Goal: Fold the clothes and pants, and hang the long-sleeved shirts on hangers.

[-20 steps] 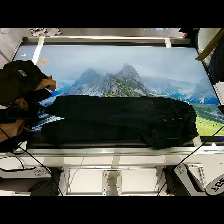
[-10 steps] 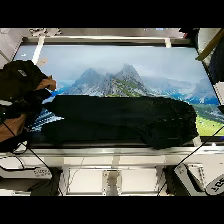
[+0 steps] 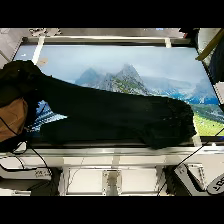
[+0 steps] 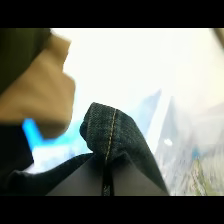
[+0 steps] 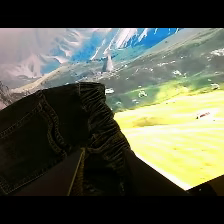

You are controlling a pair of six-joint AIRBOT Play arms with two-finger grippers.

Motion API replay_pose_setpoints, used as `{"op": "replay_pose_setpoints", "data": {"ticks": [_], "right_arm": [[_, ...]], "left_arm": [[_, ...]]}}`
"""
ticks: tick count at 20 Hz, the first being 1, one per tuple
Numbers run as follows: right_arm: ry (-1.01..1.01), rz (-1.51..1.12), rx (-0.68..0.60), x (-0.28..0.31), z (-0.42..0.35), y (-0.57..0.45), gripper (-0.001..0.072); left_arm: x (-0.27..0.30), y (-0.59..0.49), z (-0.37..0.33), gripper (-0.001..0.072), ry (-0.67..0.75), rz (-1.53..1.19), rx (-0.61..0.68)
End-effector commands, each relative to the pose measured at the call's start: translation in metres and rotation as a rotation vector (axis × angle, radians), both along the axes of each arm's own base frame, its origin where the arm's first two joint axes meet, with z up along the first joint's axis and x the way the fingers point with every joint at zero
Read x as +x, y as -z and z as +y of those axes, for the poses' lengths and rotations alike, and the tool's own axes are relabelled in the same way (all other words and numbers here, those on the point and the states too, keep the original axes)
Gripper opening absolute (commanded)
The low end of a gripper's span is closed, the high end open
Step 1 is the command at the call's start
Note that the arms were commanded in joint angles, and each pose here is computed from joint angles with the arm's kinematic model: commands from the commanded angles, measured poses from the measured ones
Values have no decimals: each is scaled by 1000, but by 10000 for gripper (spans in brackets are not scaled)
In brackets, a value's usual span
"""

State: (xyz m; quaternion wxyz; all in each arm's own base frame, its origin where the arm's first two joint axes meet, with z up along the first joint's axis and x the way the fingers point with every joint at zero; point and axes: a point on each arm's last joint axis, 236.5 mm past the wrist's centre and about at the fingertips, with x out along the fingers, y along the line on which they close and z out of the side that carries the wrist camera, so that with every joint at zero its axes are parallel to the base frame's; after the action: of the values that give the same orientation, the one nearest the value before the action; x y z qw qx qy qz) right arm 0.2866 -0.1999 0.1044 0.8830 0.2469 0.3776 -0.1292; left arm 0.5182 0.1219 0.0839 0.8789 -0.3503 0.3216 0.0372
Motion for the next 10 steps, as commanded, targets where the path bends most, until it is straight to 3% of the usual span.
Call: {"op": "replay_pose_setpoints", "data": {"ticks": [1, 3, 4, 5, 10], "right_arm": [[-34, -9, 28, 27, 5, 15, 282], [-78, 0, 29, 61, 13, 40, 285], [-89, 2, 26, 79, 15, 53, 335], [-84, 11, 42, 93, 15, 66, 495], [-188, 150, 206, 142, 33, 133, 515]], "left_arm": [[9, -24, 1, 16, 31, -28, 106], [6, -17, -10, 16, 66, -1, 108], [3, -14, -12, 16, 83, 18, 118], [0, -10, -17, 16, 105, 39, 123], [-17, 7, -21, 16, 161, 128, 151]]}}
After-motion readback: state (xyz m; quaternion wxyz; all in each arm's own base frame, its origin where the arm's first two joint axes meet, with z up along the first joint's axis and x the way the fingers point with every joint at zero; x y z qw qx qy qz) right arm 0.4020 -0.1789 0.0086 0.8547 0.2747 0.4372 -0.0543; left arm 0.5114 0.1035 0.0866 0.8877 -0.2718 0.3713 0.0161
